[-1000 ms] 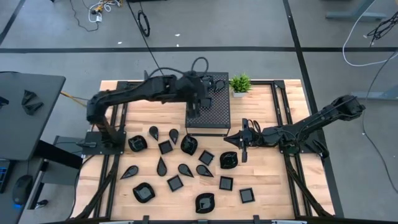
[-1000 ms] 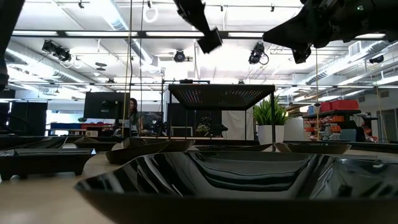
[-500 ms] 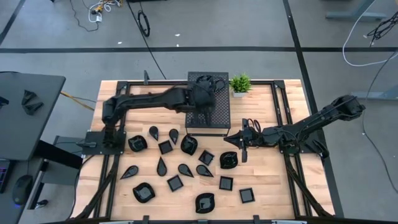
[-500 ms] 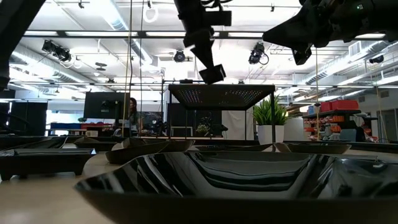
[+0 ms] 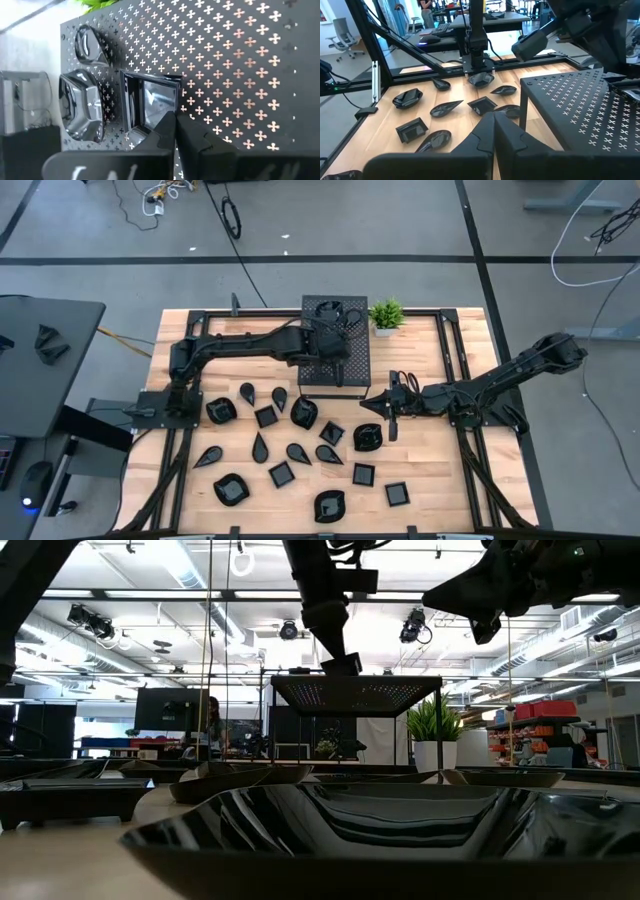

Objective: Pick & Place Mini shaped plates
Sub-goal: Stack the black square plate on top of the black square plate on the shelf

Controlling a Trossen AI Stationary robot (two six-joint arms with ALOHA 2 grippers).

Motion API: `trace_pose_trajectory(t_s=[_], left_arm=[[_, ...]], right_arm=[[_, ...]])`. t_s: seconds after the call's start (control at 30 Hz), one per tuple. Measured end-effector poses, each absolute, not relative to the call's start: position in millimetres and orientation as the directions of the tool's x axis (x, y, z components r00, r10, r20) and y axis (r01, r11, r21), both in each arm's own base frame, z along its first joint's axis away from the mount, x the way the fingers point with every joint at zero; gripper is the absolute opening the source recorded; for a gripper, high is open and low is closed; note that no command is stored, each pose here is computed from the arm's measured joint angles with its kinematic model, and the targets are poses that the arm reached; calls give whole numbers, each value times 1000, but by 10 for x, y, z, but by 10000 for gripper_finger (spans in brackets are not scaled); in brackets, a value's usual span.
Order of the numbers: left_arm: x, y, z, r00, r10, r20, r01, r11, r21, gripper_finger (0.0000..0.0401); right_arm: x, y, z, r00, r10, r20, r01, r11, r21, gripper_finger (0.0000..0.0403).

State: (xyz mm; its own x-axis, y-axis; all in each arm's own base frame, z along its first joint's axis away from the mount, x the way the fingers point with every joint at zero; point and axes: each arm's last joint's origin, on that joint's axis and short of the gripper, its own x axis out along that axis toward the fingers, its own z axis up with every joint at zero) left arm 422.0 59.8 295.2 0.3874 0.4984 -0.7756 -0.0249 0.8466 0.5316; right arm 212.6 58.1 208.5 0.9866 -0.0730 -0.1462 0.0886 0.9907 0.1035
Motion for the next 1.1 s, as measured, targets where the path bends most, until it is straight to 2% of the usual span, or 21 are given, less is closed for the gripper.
trace_pose_trajectory(t_s=[0.5,0.97,1.1], left_arm=[[4269,603,2861,378,491,-785,-48,857,513,23],[4291,616,2876,367,575,-731,-97,805,585,30],[4294,610,2872,377,550,-745,-104,824,556,48]], right_arm=[[2126,581,2084,986,-73,-147,87,992,95,8],[2126,581,2079,986,-72,-150,86,993,87,8],[2126,581,2079,986,-72,-150,86,993,86,8]])
